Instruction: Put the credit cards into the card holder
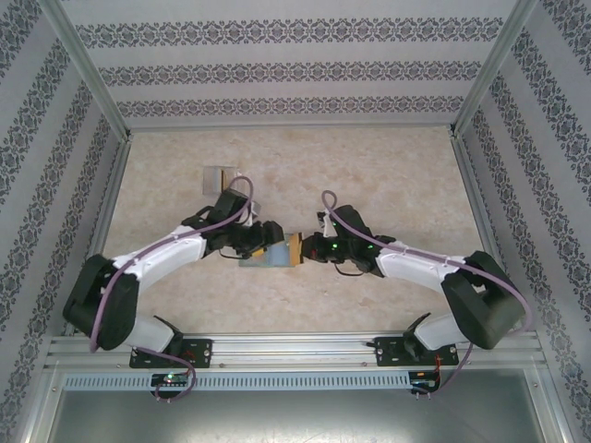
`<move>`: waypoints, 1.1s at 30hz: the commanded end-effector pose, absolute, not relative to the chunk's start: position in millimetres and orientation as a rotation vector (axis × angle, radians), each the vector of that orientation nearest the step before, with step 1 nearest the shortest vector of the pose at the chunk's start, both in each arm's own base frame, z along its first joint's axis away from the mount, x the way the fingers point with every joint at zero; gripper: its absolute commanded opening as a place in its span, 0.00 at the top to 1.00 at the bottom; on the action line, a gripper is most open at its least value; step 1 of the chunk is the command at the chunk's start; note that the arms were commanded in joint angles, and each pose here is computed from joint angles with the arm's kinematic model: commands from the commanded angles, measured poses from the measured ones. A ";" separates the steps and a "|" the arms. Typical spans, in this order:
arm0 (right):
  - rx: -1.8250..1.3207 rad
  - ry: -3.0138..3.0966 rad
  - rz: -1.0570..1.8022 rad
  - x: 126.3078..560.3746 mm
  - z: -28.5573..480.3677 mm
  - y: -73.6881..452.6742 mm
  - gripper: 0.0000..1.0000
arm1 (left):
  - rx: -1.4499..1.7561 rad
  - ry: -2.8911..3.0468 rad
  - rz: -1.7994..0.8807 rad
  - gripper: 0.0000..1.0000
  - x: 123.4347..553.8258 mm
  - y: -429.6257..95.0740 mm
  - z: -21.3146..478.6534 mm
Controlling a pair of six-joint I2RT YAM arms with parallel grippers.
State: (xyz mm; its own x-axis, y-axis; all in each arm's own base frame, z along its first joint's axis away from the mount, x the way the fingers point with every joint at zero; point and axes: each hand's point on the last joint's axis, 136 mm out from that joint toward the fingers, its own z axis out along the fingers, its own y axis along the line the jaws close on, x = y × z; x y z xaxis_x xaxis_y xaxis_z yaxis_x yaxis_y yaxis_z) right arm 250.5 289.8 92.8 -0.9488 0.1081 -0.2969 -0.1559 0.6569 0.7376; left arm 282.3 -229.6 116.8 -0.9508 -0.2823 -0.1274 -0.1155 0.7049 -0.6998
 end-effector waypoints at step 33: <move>0.054 2.570 1.251 290.4 46.5 347.2 1.00 | -0.439 3.066 -0.487 0.77 281.0 -146.8 1.1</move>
